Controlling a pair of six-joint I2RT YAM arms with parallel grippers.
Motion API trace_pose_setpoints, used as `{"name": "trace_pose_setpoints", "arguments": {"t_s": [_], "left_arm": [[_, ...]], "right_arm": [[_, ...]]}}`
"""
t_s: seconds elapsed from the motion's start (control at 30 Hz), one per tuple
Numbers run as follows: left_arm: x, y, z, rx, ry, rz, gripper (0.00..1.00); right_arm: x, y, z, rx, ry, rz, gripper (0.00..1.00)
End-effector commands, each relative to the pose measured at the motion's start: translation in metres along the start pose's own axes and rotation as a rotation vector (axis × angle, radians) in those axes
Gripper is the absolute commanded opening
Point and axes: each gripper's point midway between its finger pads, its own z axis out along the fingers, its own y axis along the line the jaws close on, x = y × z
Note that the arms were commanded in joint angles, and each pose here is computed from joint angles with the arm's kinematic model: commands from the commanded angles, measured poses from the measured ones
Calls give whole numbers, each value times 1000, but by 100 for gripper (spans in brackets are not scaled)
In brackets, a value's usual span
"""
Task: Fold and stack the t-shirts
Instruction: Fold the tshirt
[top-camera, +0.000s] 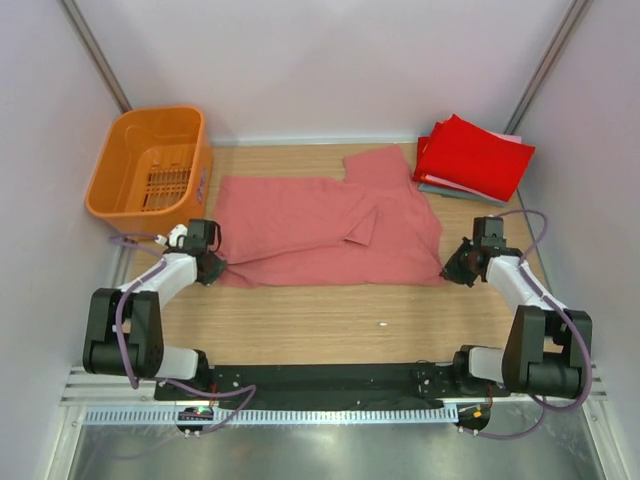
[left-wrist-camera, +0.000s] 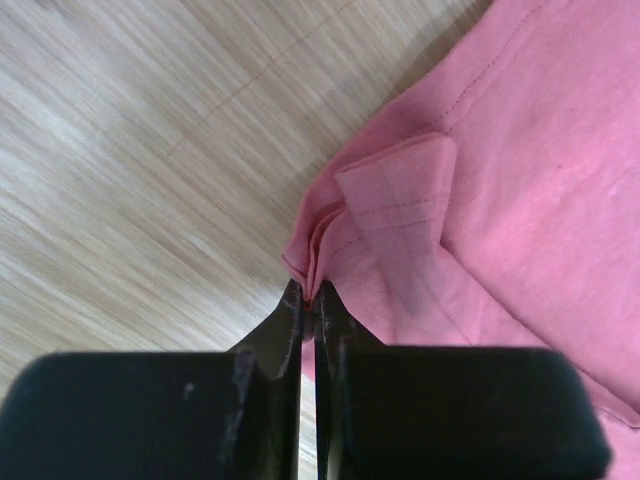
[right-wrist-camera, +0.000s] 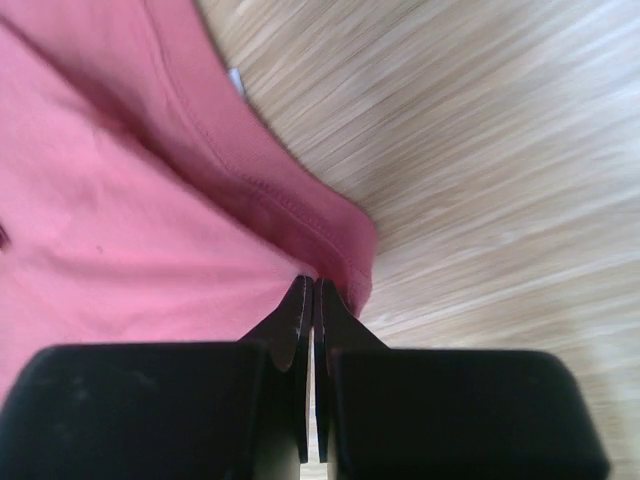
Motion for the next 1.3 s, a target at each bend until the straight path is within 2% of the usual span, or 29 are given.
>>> {"name": "trace_pose_setpoints", "arguments": {"t_s": [0.0,0.2,0.4,0.5,0.57,0.6,0.63,0.67,0.73,0.87,0.97,1.1,1.27], "left_arm": [[2,7,-8,-2,6,-19,0],[4,20,-38,22,-7,-44,0],[30,38,-47,30,66,-48,1],[39,43,-59,55,93,-68,8],[40,44,-66,69,88,-79,21],[40,41,-72,98,85,-100,29],[38,38,-76,117,81,-110,48],[37,37,-80,124,85,-115,53],[24,27,-92,160,59,-104,61],[0,19,-105,164,-6,-60,60],[-10,6,-102,200,-40,-36,56],[-14,-7,-87,196,-28,-24,51],[-15,-16,-63,155,-12,-10,47]], "right_arm": [[-49,-21,-24,53,-160,77,1],[-56,-34,-34,74,-203,156,1],[-28,-28,-29,3,-135,187,1],[-27,-27,-35,-7,-149,198,1],[-31,-28,-41,0,-182,203,5],[-31,-27,-44,-1,-185,207,17],[-33,-27,-46,2,-192,210,56],[-34,-29,-48,18,-203,216,74],[-41,-29,-55,27,-235,220,99],[-56,-25,-71,21,-299,202,100],[-71,-3,-88,-82,-353,171,100],[-70,42,-96,-221,-337,99,97],[-51,87,-87,-241,-282,-21,96]]}}
